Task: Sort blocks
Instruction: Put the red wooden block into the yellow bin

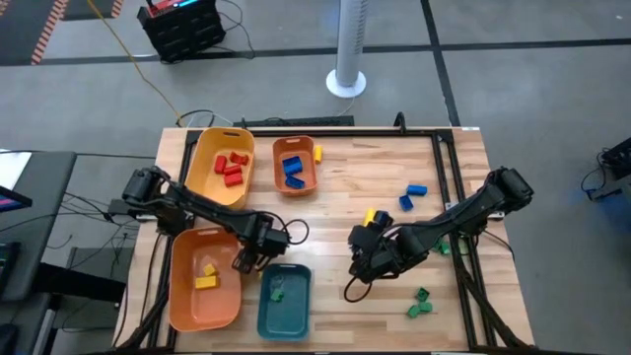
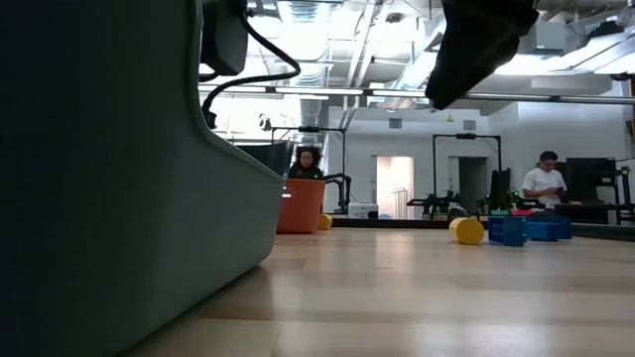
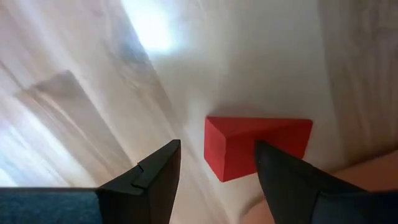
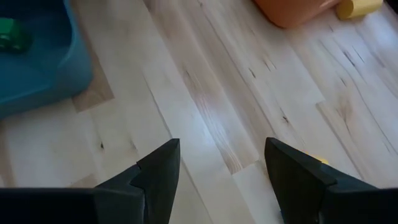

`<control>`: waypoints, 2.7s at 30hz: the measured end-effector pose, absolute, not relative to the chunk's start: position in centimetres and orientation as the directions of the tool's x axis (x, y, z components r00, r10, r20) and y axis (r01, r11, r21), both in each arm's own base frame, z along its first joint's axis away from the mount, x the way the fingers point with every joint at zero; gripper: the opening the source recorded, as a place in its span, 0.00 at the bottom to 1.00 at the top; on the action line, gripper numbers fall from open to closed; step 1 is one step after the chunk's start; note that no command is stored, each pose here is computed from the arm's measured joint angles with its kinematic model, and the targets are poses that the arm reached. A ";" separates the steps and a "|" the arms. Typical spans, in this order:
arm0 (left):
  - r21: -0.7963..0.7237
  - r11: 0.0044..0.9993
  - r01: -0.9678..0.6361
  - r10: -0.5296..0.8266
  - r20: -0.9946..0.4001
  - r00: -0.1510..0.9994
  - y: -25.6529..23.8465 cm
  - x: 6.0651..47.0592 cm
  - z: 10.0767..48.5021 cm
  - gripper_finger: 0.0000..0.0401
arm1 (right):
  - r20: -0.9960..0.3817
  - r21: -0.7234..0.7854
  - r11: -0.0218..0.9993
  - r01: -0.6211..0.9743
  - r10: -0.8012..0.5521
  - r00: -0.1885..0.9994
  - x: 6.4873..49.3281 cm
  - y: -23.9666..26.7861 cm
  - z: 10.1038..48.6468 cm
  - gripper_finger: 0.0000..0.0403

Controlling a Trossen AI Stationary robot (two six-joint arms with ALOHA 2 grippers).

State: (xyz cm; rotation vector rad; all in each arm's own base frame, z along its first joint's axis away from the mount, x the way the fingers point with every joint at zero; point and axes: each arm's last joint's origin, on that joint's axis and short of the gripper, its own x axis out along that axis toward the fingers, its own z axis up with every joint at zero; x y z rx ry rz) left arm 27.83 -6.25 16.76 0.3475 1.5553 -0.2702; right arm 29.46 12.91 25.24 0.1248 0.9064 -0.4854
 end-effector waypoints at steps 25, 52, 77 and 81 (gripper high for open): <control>0.600 0.601 0.528 0.348 -0.791 0.503 -2.4 33.2 18.5 0.50 | -0.770 -0.088 0.883 0.462 -0.354 0.530 28.7 14.3 25.2 0.61; -0.098 0.962 -0.256 -0.044 -0.977 0.209 -0.1 30.9 20.1 0.64 | -0.736 -0.125 0.896 0.426 -0.371 0.566 28.0 15.8 25.2 0.61; 0.009 0.966 -0.258 0.062 -0.978 0.197 0.5 32.5 16.2 0.74 | -0.724 -0.137 0.900 0.415 -0.377 0.578 28.2 15.8 25.2 0.61; 0.030 0.971 -0.236 0.078 -0.978 0.196 0.6 32.5 16.2 0.64 | -0.724 -0.137 0.900 0.415 -0.377 0.578 28.2 15.8 25.2 0.61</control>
